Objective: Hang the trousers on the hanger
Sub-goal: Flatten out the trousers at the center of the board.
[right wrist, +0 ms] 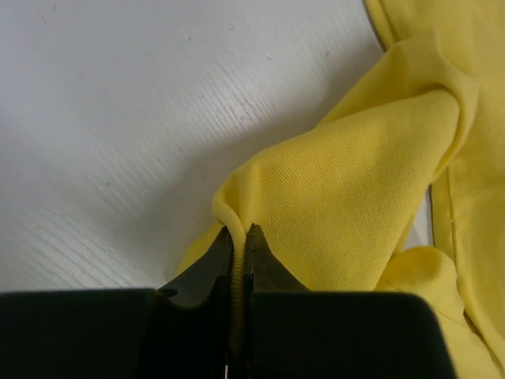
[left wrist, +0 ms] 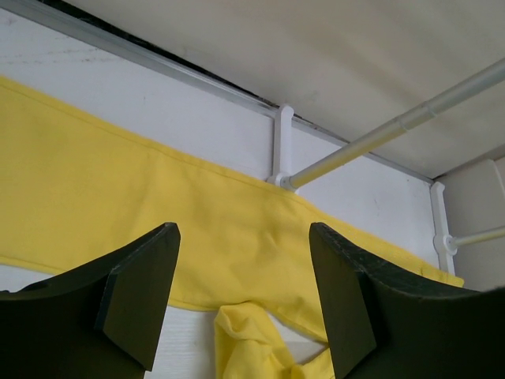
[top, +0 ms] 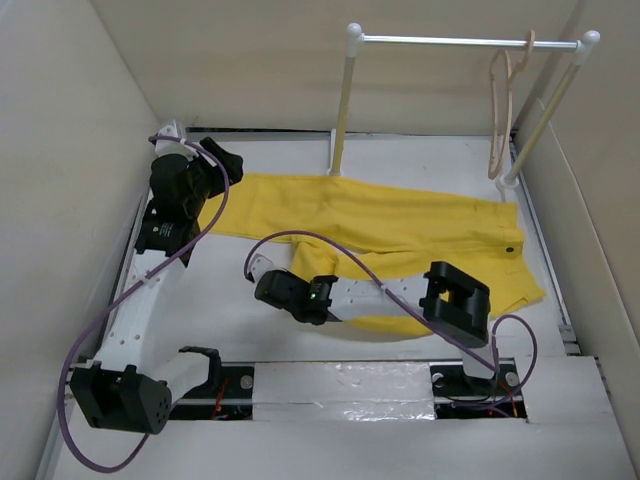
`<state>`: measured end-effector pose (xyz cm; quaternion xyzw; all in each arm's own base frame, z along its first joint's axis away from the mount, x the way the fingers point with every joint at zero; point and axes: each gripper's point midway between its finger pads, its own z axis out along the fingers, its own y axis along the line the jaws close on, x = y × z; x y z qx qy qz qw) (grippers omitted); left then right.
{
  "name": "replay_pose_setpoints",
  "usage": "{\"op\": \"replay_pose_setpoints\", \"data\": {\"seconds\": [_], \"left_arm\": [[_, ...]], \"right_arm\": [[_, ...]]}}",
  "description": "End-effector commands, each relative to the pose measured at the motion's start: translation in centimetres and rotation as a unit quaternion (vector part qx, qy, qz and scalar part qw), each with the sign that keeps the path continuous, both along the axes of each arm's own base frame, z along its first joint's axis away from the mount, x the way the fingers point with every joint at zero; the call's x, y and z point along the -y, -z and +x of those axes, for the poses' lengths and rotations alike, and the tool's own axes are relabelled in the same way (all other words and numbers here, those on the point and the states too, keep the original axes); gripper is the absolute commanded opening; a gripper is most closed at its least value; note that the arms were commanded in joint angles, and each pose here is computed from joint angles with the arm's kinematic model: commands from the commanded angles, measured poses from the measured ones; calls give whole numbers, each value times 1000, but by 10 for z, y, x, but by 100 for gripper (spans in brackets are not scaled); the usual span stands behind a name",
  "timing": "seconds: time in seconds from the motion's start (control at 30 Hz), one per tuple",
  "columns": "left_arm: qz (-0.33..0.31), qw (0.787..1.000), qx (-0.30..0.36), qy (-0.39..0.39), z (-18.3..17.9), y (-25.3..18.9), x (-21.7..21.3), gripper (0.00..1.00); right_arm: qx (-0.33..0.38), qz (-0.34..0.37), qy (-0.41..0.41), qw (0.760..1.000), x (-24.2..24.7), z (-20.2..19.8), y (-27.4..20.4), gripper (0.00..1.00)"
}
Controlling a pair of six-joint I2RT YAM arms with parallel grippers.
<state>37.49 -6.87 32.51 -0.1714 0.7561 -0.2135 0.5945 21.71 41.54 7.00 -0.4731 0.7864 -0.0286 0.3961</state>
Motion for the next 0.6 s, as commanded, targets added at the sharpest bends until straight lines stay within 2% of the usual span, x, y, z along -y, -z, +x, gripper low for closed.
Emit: {"op": "replay_pose_setpoints", "data": {"seconds": [0.0,0.03,0.1,0.13,0.17,0.2,0.23,0.27,0.3,0.33,0.37,0.4,0.43,0.47,0.57], "left_arm": [[6,1000,18,16,4,-2,5,63],[7,1000,9,20,6,6,6,63],[6,1000,0,21,12,18,8,63],[7,1000,-8,21,14,26,8,63],[10,999,-24,19,19,37,7,62],[11,999,-30,19,20,41,7,61],[12,999,-37,23,22,46,9,59],[8,998,-43,41,23,51,15,56],[5,998,-43,51,23,51,19,53],[1,997,-34,66,23,48,25,39],[-8,995,-30,100,20,46,36,34],[-13,993,-25,114,19,45,41,31],[-17,992,-17,128,18,38,46,28],[-22,989,-14,146,16,35,52,28],[-24,987,1,162,13,25,57,28]], "right_arm": [[36,108,42,993,-1,6,-79,0],[38,162,41,985,-7,5,-101,0],[24,222,23,974,3,-5,-119,0],[35,324,26,945,12,-5,-177,0],[18,342,17,939,27,-10,-169,0],[23,385,37,922,47,5,-184,0],[48,466,37,882,74,6,-235,0],[51,491,40,869,92,9,-242,0],[61,489,83,866,128,29,-221,0],[64,512,108,850,149,35,-223,0],[78,542,116,829,177,33,-238,0],[72,532,143,831,195,37,-209,0],[80,535,197,817,228,53,-197,0],[74,534,210,816,240,54,-187,0],[34,497,264,826,272,69,-125,0]]}}
